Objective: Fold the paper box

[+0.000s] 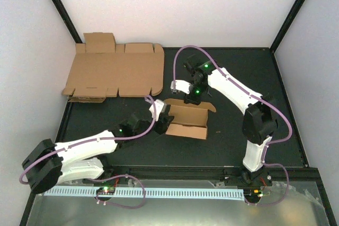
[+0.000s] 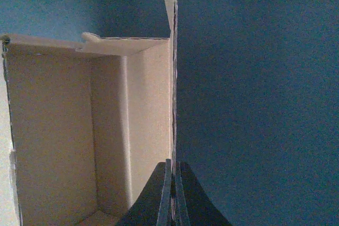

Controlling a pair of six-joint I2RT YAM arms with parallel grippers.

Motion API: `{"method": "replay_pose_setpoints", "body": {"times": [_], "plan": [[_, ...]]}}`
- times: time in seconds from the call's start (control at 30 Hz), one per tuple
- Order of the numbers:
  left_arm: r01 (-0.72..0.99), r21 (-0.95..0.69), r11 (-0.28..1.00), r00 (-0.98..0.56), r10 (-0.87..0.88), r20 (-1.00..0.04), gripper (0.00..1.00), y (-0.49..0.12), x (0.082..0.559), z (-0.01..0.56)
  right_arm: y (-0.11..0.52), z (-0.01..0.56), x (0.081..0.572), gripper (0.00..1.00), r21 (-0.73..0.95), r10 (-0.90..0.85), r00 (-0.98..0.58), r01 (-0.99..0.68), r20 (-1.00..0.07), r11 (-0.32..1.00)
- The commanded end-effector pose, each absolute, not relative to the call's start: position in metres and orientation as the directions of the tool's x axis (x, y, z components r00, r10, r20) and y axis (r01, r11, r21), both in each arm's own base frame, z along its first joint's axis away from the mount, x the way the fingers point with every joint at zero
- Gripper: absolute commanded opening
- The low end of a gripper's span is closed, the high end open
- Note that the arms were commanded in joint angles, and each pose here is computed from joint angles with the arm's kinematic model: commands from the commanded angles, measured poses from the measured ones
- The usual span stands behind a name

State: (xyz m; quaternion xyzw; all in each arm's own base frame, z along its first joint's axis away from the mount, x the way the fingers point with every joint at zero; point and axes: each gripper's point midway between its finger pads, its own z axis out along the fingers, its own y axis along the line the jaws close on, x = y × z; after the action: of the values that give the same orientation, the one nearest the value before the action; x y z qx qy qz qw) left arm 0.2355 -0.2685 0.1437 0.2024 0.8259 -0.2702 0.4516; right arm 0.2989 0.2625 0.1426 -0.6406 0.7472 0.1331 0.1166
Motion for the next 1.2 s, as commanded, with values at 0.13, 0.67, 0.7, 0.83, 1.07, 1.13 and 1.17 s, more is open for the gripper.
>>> {"method": "replay_pose_setpoints", "body": {"times": [0.13, 0.67, 0.7, 0.83, 1.07, 1.13, 1.17], "plan": [[0.671, -0.367, 0.644, -0.58, 0.148, -0.801, 0.57, -0.277, 0.194, 0.154, 0.264, 0.14, 0.306, 0.02, 0.025, -0.922, -0.162, -0.986, -0.351, 0.164], [0.641, -0.651, 0.407, -0.752, 0.165, -0.638, 0.12, -0.311, 0.148, 0.125, 0.265, 0.142, 0.307, 0.02, 0.019, -0.918, -0.167, -0.985, -0.359, 0.172], [0.637, -0.649, 0.416, -0.755, 0.168, -0.634, 0.12, -0.312, 0.15, 0.12, 0.265, 0.143, 0.307, 0.02, 0.018, -0.918, -0.169, -0.984, -0.36, 0.175], [0.636, -0.639, 0.433, -0.753, 0.163, -0.638, 0.12, -0.315, 0.157, 0.111, 0.267, 0.143, 0.305, 0.02, 0.017, -0.915, -0.179, -0.982, -0.362, 0.186], [0.635, -0.617, 0.465, -0.743, 0.145, -0.654, 0.12, -0.315, 0.168, 0.105, 0.272, 0.143, 0.29, 0.02, 0.028, -0.902, -0.224, -0.973, -0.37, 0.23], [0.625, -0.616, 0.479, -0.751, 0.153, -0.643, 0.12, -0.315, 0.169, 0.097, 0.275, 0.146, 0.285, 0.02, 0.031, -0.888, -0.238, -0.969, -0.393, 0.246], [0.624, -0.614, 0.482, -0.75, 0.152, -0.643, 0.12, -0.315, 0.17, 0.096, 0.277, 0.148, 0.283, 0.02, 0.03, -0.882, -0.24, -0.968, -0.406, 0.25]]}}
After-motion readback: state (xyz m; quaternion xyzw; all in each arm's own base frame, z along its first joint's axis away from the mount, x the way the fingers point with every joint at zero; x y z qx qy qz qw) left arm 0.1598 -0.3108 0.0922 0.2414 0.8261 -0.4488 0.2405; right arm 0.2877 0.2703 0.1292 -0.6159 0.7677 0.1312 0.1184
